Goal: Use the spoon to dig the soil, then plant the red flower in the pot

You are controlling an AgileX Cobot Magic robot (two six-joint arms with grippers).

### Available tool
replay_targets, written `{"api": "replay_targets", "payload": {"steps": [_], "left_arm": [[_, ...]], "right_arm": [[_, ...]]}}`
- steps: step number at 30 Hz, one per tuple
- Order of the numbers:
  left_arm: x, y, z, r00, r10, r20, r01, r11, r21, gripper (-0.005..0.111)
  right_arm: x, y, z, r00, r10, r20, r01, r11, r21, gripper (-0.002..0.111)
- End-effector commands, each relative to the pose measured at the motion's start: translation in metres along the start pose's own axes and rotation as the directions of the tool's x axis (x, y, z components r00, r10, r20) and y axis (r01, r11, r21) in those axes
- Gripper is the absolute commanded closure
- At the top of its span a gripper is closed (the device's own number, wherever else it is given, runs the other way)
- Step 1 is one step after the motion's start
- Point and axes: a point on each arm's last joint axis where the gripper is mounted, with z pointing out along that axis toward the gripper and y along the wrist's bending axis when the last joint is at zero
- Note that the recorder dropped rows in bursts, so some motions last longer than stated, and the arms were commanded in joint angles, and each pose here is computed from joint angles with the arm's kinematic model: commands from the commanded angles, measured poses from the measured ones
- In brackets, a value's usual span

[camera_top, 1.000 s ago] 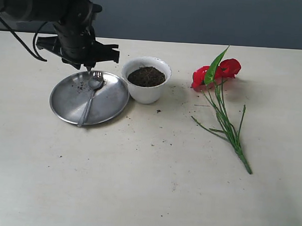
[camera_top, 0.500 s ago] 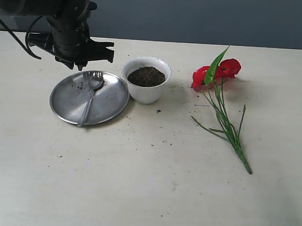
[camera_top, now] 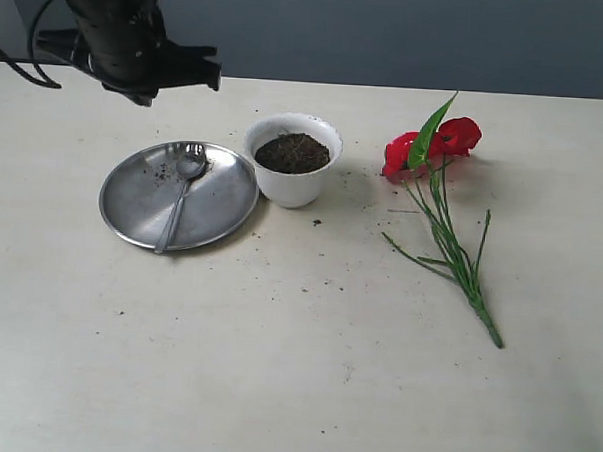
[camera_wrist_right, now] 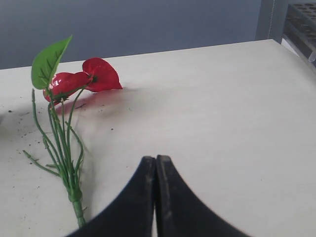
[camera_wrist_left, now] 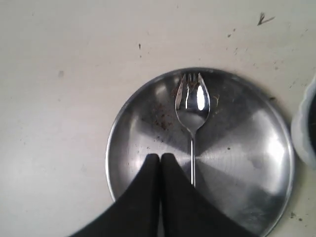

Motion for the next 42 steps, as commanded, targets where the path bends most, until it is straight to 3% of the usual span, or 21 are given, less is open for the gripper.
{"api": "replay_targets", "payload": {"steps": [1,11,21,30,33,36,42], "left_arm": [[-0.008,0.009,-0.035,0.994,-0.026,0.103,0.022,0.999,0.037,0.106],[-0.017,0.022,-0.085,0.962,-0.074,0.261,0.047,0.993,0.107,0.106],[-0.021,0.034,-0.116,0.927,-0.065,0.37,0.03,0.995,0.1,0.106],[-0.016,0.053,-0.174,0.854,-0.123,0.506,0.042,0.985,0.169,0.106],[-0.009,0.065,-0.207,0.804,-0.136,0.578,0.028,0.981,0.192,0.106],[0.001,0.077,-0.228,0.788,-0.086,0.61,-0.009,0.988,0.152,0.106],[0.024,0.103,-0.253,0.813,-0.072,0.577,0.052,0.997,0.052,0.106]], "right_arm": [[-0.001,0.0,0.0,1.0,-0.002,0.014,0.002,1.0,0.003,0.108],[-0.001,0.0,0.0,1.0,-0.002,0.014,0.002,1.0,0.003,0.108],[-0.001,0.0,0.0,1.0,-0.004,0.017,0.004,1.0,0.004,0.108],[-0.001,0.0,0.0,1.0,-0.004,0.017,0.004,1.0,0.004,0.108],[-0.001,0.0,0.0,1.0,0.001,0.014,-0.001,1.0,0.002,0.108],[-0.001,0.0,0.0,1.0,0.001,0.014,-0.001,1.0,0.002,0.108],[-0.001,0.0,0.0,1.0,0.001,0.014,-0.001,1.0,0.002,0.108]]}}
